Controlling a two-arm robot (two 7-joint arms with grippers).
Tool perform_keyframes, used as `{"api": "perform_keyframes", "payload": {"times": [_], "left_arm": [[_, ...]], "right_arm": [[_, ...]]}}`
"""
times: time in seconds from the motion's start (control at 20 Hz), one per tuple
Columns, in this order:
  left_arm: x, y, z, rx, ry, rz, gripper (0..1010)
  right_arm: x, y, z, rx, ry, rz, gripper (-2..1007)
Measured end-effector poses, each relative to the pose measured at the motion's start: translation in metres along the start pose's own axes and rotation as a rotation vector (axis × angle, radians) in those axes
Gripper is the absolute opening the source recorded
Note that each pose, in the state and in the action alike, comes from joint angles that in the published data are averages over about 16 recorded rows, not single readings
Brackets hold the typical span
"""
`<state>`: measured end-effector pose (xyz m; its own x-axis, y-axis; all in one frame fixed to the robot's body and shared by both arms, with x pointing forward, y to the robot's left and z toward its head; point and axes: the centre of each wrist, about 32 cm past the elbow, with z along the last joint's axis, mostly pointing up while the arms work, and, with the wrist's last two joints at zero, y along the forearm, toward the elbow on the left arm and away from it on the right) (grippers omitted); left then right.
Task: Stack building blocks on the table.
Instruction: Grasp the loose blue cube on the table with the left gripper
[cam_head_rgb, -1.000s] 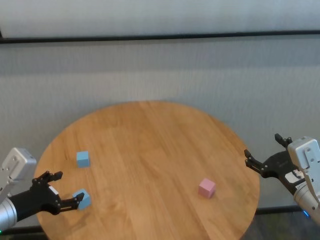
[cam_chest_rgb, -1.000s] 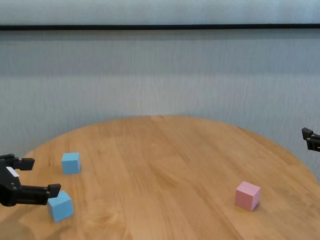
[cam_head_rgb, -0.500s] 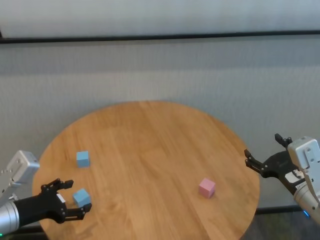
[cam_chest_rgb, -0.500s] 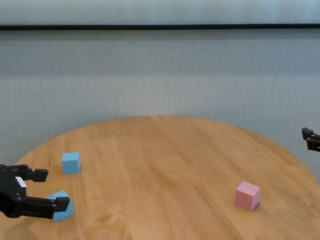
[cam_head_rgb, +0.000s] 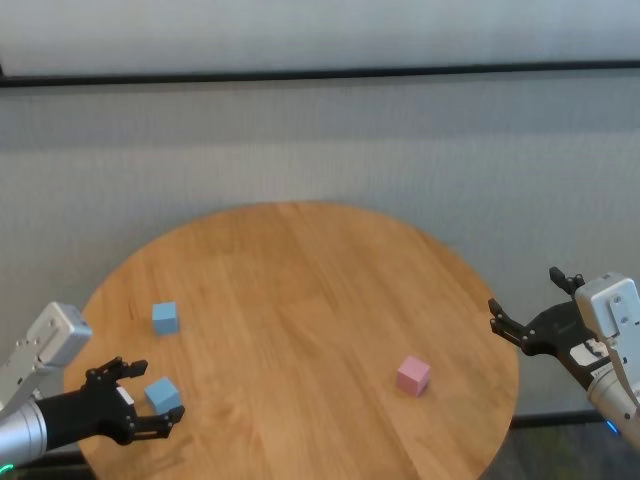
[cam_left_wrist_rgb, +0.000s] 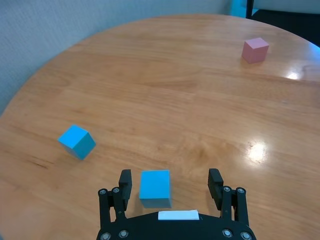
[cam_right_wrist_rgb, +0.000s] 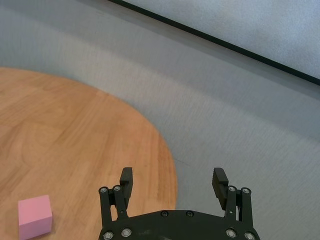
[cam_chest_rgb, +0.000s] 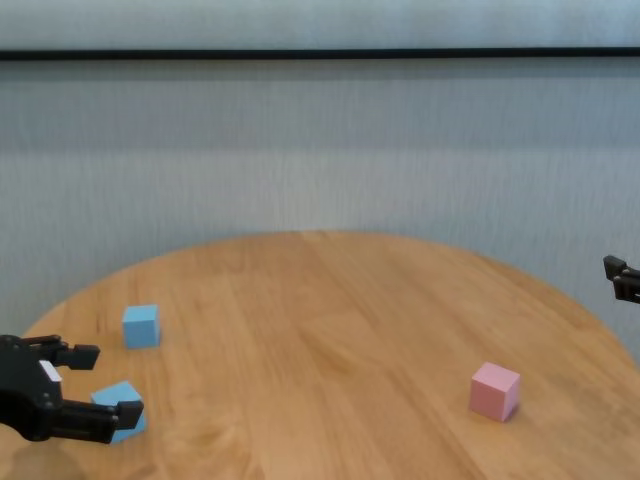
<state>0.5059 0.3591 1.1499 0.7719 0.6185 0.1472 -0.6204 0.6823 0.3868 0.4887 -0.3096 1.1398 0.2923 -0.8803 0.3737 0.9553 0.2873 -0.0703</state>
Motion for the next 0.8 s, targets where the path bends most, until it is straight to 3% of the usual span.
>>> {"api": "perform_keyframes", "payload": {"times": [0.35,0.8], "left_arm": [[0.0015,-0.005,-0.0006,0.005,-0.008,-0.001,1002],[0.0061,-0.013,-0.0035,0.010,0.018,-0.002,1002]], "right_arm": [[0.0000,0.0000,0.0000,0.000,0.000,0.000,1001],[0.0000,0.0000,0.0000,0.000,0.000,0.000,1001]]}}
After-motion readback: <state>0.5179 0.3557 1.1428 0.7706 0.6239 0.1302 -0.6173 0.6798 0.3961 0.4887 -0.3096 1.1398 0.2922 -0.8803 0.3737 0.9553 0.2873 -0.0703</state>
